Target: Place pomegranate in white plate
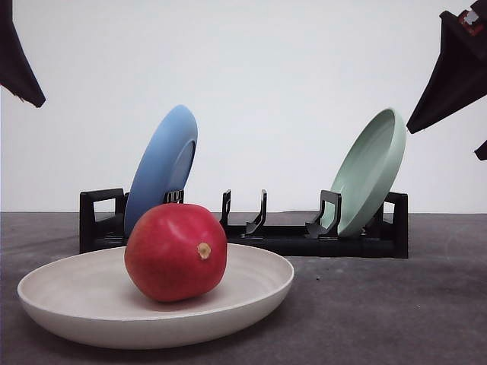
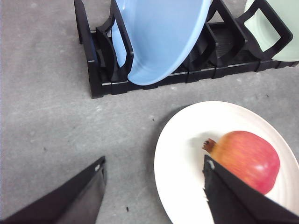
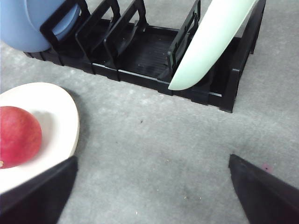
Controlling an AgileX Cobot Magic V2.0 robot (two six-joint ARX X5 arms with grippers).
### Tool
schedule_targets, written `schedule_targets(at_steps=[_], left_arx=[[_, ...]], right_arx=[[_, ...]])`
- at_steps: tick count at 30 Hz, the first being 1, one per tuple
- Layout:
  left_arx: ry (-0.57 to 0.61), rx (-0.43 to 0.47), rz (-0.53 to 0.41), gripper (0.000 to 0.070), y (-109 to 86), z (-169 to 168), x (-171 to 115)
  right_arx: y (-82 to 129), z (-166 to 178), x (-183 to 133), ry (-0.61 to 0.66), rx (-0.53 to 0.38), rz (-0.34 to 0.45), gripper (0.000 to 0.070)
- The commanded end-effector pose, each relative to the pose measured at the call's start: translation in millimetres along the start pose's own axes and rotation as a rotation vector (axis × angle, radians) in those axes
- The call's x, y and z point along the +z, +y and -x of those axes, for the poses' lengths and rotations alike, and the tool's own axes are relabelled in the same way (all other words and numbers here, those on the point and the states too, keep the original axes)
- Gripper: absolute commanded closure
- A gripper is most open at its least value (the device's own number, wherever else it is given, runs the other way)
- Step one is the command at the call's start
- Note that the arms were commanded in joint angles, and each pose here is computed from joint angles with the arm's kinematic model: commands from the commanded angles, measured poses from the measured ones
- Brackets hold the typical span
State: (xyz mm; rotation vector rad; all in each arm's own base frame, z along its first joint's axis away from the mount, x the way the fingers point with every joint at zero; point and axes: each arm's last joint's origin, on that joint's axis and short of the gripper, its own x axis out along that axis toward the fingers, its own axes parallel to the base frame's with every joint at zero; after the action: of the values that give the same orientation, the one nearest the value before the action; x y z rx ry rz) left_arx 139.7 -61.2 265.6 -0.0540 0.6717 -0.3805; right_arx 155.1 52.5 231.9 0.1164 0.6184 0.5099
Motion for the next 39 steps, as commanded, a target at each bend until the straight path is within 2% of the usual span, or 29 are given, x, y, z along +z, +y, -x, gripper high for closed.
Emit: schedule_targets(at_steps=[1, 2, 4, 21, 26, 32, 39], left_arx=[[-0.014, -0.003, -0.002, 0.0694, -1.1, 1, 4], [-0.018, -0.003, -0.002, 0.0681, -1.2, 1, 4], [-0.011, -0.002, -0.002, 0.0689, -1.1, 1, 3], [-0.041, 0.004, 0.005, 0.0685, 1.5, 2, 1], [-0.155, 0.044, -0.002, 0.0685, 14.6, 1, -20], [-0.301, 0.150, 0.003, 0.0685, 34.7, 3, -56], [-0.389, 0.264, 0.027, 0.0685, 50.0, 1, -94]], right_arx=[[1, 0, 2, -0.019, -0.002, 0.009, 0.0517], [1, 0, 3, -0.020, -0.001, 0.010, 0.0683], [1, 0, 3, -0.022, 0.000, 0.013, 0.0666], [1, 0, 7, -0.060, 0.005, 0.024, 0.0666], [1, 0, 7, -0.060, 0.005, 0.024, 0.0666], [1, 0, 7, -0.060, 0.005, 0.024, 0.0666], [1, 0, 7, -0.060, 0.005, 0.024, 0.0666]])
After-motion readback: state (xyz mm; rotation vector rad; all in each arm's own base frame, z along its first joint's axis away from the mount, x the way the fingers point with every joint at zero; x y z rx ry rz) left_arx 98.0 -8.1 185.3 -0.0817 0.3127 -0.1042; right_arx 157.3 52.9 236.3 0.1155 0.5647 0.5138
